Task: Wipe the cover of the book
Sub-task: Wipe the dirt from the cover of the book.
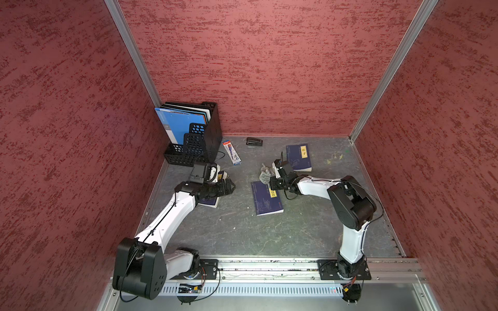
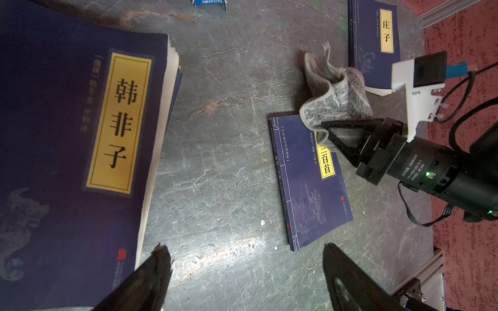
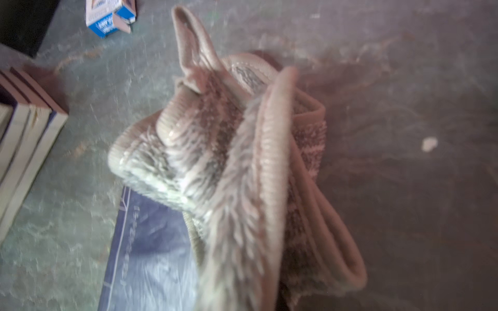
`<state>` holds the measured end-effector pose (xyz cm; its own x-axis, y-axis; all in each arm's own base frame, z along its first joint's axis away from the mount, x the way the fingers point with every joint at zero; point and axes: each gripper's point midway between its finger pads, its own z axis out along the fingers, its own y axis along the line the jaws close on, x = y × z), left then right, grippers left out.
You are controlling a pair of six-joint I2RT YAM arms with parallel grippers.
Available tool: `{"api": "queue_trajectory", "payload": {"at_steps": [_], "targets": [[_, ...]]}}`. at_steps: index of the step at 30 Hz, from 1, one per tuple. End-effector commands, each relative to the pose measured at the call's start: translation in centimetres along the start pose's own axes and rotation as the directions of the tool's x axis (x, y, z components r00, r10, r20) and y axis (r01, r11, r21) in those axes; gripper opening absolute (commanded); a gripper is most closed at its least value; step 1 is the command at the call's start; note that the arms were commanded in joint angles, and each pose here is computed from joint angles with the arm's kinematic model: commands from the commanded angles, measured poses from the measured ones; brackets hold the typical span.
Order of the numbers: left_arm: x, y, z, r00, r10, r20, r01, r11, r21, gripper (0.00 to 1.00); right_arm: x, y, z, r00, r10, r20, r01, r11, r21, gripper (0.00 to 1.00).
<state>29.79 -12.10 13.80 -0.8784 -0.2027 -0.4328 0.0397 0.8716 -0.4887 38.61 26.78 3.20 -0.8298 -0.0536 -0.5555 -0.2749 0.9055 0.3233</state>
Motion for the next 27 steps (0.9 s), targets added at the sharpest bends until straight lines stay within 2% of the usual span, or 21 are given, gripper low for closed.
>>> {"api": "queue_trajectory", "payload": {"at_steps": [1,6,10,13,22,27], "targets": [[-0.4,0.1,0.0,1.0,0.001,0.012,-0.001,1.0,0.001,0.9,7.7,-0.9,-1.3,0.981,-0.017,-0.195,0.026,0.999,0.043,0.11],[-0.7,0.0,0.2,1.0,0.005,0.01,-0.005,1.0,-0.003,0.9,13.5,0.9,-4.2,0.964,-0.016,-0.266,0.013,1.0,-0.011,0.11],[-0.9,0.0,0.2,1.0,0.008,0.014,-0.008,1.0,-0.006,0.9,14.9,1.2,-5.4,0.963,0.007,-0.268,-0.018,0.999,-0.038,0.11],[-0.9,0.1,0.2,1.0,0.008,0.015,-0.008,1.0,-0.007,0.9,13.4,1.1,-4.7,0.972,-0.016,-0.234,0.013,1.0,-0.014,0.12],[-0.9,-0.1,-0.3,1.0,0.008,0.021,-0.008,1.0,-0.003,0.89,5.0,0.6,1.8,0.983,-0.069,-0.172,0.069,0.998,-0.007,0.11],[-0.9,-0.2,-0.3,1.0,0.013,0.026,-0.013,1.0,-0.003,0.9,5.5,2.5,1.4,0.973,-0.125,-0.196,0.116,0.992,-0.058,0.11]]}}
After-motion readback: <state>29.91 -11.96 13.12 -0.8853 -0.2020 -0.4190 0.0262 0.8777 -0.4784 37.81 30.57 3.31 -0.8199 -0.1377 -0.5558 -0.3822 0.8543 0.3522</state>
